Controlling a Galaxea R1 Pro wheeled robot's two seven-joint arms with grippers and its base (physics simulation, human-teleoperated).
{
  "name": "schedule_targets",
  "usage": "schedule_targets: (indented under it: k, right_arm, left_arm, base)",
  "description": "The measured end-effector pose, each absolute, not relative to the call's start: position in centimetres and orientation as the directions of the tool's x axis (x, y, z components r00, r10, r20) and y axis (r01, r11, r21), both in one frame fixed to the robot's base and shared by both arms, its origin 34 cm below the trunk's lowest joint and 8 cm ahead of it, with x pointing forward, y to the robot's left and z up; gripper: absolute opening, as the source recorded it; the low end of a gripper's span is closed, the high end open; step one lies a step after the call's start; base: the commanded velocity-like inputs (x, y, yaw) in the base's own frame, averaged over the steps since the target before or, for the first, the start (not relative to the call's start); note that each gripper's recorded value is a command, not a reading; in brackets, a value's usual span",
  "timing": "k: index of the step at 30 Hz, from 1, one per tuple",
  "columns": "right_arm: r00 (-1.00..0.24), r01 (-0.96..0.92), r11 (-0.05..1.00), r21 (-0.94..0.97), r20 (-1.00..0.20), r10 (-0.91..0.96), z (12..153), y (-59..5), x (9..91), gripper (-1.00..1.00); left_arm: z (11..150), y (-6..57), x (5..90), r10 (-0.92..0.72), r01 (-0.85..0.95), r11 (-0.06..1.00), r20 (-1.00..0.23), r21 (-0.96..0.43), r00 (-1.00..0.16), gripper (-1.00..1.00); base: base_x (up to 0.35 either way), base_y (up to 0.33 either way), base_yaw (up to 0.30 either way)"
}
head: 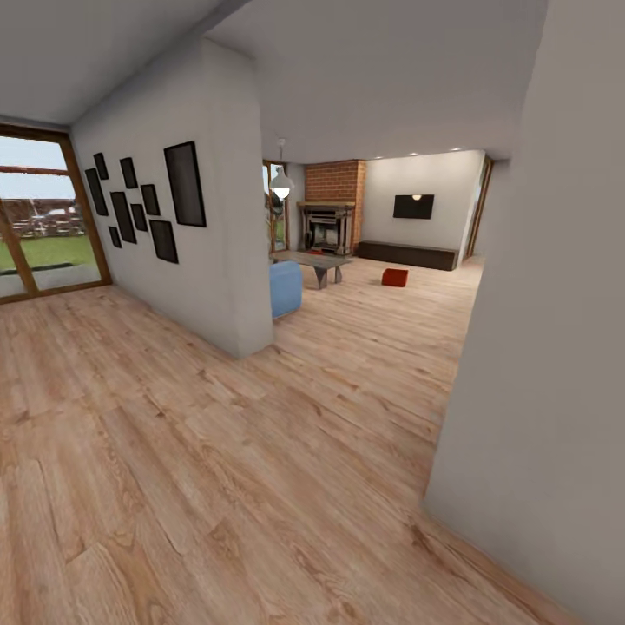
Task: Move the two storage containers from the living room to the garage. In the garage, place one container on the floor and stack the other container on top of it (either order is fine).
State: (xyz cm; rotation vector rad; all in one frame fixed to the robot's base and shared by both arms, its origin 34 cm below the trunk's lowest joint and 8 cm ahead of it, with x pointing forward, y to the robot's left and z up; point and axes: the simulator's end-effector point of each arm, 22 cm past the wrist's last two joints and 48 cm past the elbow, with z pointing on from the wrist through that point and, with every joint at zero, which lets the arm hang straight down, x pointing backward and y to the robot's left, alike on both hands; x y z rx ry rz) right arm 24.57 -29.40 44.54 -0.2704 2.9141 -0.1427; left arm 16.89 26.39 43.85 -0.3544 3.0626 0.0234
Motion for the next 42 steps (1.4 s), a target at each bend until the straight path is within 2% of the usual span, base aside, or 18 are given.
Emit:
schedule_targets:
  k: [42]
  right_arm:
    - [-0.961,-0.171,0.978,-0.115,-0.200,-0.192,44.54,-29.40,24.57,1.00]
  left_arm:
    - [43.85,26.40,16.89,-0.228,-0.229,0.973,-0.060,0.008,-0.972,1.00]
  base:
    - [0.324,0.000,0.000]
